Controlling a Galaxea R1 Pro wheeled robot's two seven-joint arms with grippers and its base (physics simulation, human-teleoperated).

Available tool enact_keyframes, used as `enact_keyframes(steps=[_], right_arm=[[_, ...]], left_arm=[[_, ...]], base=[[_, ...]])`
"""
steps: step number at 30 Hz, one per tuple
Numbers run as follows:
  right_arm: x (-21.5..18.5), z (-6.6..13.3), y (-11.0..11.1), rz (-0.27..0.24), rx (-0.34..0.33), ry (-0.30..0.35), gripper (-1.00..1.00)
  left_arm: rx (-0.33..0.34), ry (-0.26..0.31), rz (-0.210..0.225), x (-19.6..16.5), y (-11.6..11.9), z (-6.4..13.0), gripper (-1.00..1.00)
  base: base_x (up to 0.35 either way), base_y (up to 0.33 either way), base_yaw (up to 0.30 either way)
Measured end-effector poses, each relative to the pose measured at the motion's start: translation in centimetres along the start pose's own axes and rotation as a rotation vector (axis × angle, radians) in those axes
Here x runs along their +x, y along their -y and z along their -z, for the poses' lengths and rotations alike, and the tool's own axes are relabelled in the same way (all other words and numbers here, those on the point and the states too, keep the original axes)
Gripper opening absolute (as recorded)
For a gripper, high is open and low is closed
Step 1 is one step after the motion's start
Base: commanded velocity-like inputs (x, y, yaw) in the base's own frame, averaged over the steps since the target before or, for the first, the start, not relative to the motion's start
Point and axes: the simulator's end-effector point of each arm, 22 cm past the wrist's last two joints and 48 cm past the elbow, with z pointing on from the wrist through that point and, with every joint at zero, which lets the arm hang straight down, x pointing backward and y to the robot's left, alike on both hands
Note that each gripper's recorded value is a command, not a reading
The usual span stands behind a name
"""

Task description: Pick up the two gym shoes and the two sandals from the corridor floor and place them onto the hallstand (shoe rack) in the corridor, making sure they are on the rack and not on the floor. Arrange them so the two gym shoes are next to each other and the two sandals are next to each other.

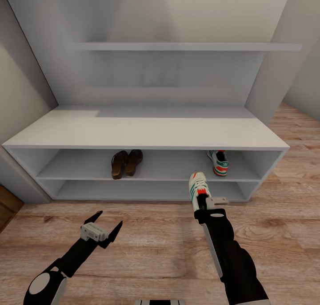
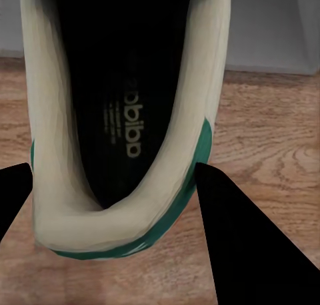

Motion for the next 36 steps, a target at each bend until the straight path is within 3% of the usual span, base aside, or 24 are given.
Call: enact_keyframes(steps=[8,11,36], right_arm=[[0.0,0.0,0.0,0.0,0.0,0.0,-1.0],[0.0,0.0,0.0,0.0,0.0,0.0,-1.0],[0.2,-0.1,-0.1,0.001,-0.003,-0.005,-1.0]], left_arm=[[0.088,-0.012,-0.031,0.2,3.8,-0.9,1.0],[0.099,-0.013,-0.036,0.2,4.3,-1.0,1.0],[0.11,-0.023,-0.041,0.5,4.7,-1.0,1.0]], base=[[0.0,0.0,0.0],[0.0,0.0,0.0],[0.0,0.0,0.0]])
